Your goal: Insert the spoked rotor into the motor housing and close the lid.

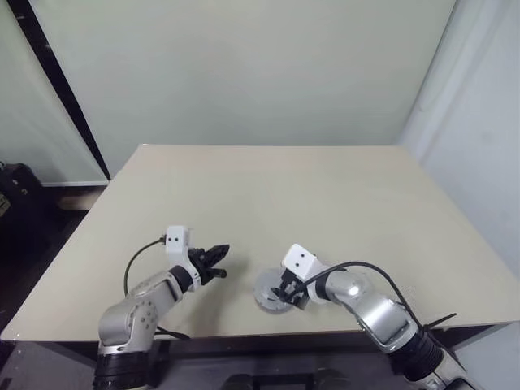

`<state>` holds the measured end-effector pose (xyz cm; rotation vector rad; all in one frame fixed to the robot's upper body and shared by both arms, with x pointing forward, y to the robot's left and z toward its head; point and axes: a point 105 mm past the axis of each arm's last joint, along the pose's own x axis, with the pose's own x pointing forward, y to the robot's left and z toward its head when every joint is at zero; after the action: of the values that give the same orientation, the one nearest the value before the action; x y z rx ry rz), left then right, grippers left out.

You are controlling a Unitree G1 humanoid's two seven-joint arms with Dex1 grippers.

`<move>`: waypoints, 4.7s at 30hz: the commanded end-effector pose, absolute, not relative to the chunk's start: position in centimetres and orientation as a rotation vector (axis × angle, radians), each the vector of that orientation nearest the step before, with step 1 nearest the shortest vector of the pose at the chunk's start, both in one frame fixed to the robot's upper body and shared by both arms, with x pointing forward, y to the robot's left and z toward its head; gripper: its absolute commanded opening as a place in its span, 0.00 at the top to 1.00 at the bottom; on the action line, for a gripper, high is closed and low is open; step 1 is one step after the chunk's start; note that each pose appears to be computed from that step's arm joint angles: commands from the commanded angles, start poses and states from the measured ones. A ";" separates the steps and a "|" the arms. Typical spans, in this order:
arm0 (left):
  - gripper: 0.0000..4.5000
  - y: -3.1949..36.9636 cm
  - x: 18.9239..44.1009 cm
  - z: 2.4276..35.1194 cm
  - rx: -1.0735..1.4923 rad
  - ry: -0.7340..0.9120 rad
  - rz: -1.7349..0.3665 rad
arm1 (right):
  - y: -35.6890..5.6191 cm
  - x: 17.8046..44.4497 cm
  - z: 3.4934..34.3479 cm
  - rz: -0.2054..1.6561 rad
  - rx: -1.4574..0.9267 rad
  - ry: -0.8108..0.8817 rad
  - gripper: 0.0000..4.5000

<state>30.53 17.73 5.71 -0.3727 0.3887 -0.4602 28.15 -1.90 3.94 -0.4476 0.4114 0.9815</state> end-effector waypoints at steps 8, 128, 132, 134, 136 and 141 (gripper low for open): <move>1.00 14.6 28.7 7.4 -0.312 0.391 -0.726 | -3.7 28.6 7.3 1.214 -0.374 0.331 0.01; 1.00 13.1 26.6 0.0 0.052 0.608 -0.939 | -2.5 27.5 0.3 1.093 -0.611 0.735 0.28; 1.00 12.7 26.2 -0.3 0.065 0.627 -0.965 | -2.5 27.5 0.3 1.100 -0.617 0.731 0.28; 1.00 12.6 26.1 -0.5 0.072 0.634 -0.969 | -2.5 27.6 0.4 1.100 -0.619 0.723 0.28; 1.00 12.6 26.2 -0.6 0.076 0.636 -0.967 | -2.5 27.6 0.5 1.099 -0.619 0.718 0.28; 1.00 12.6 26.5 -0.5 0.078 0.628 -0.961 | -2.5 28.0 0.4 1.076 -0.608 0.716 0.28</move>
<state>26.94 13.13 0.34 0.0617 0.5890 -0.9365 27.89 -0.90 2.25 -0.5777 0.6387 1.1388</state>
